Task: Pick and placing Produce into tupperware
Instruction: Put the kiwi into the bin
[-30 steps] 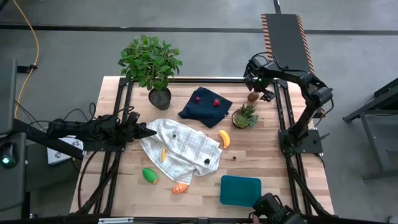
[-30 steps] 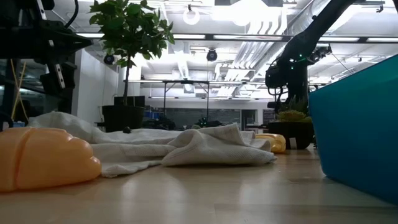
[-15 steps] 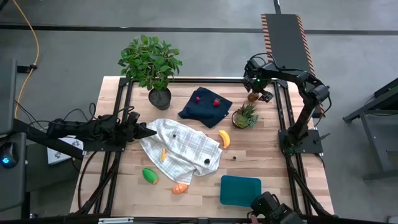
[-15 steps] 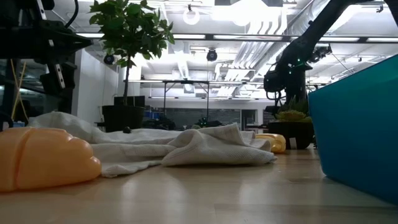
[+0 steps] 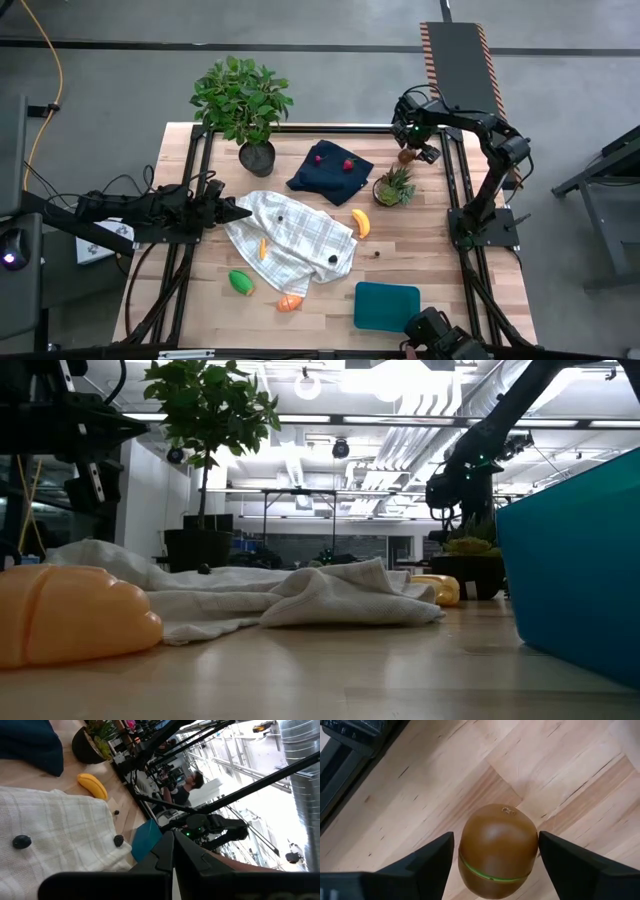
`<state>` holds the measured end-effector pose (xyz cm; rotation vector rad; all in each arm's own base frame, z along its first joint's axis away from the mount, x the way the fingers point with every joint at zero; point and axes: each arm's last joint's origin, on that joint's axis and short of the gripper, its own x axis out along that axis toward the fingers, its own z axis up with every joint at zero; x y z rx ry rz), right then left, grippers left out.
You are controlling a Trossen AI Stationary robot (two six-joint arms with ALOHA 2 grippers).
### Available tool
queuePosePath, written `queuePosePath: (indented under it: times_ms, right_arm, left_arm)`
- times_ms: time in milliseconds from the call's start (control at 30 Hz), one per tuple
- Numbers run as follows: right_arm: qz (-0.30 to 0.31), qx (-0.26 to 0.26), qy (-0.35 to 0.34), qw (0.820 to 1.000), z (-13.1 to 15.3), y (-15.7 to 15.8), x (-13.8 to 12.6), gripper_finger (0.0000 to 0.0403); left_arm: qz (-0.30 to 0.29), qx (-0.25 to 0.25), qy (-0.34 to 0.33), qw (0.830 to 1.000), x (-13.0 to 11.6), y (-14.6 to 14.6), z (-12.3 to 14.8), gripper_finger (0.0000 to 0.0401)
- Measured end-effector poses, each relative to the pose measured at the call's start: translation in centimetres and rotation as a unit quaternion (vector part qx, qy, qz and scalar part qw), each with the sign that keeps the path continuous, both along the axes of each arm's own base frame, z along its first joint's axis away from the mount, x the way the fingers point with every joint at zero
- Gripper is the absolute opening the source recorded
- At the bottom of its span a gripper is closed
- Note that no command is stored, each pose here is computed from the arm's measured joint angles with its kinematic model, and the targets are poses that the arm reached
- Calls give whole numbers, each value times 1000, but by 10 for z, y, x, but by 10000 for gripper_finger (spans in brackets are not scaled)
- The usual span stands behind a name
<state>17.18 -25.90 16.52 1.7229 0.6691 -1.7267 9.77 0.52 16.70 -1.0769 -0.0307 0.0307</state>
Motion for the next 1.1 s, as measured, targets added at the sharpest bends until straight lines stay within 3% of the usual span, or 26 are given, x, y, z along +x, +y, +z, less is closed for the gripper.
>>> queuePosePath:
  times_ms: [567,1100]
  right_arm:
    - [0,3,-5,1000,0,0,0,243]
    - [6,16,-14,1000,-4,-1,2,241]
  left_arm:
    - [0,0,0,1000,0,0,0,1]
    - [0,0,0,1000,0,0,0,1]
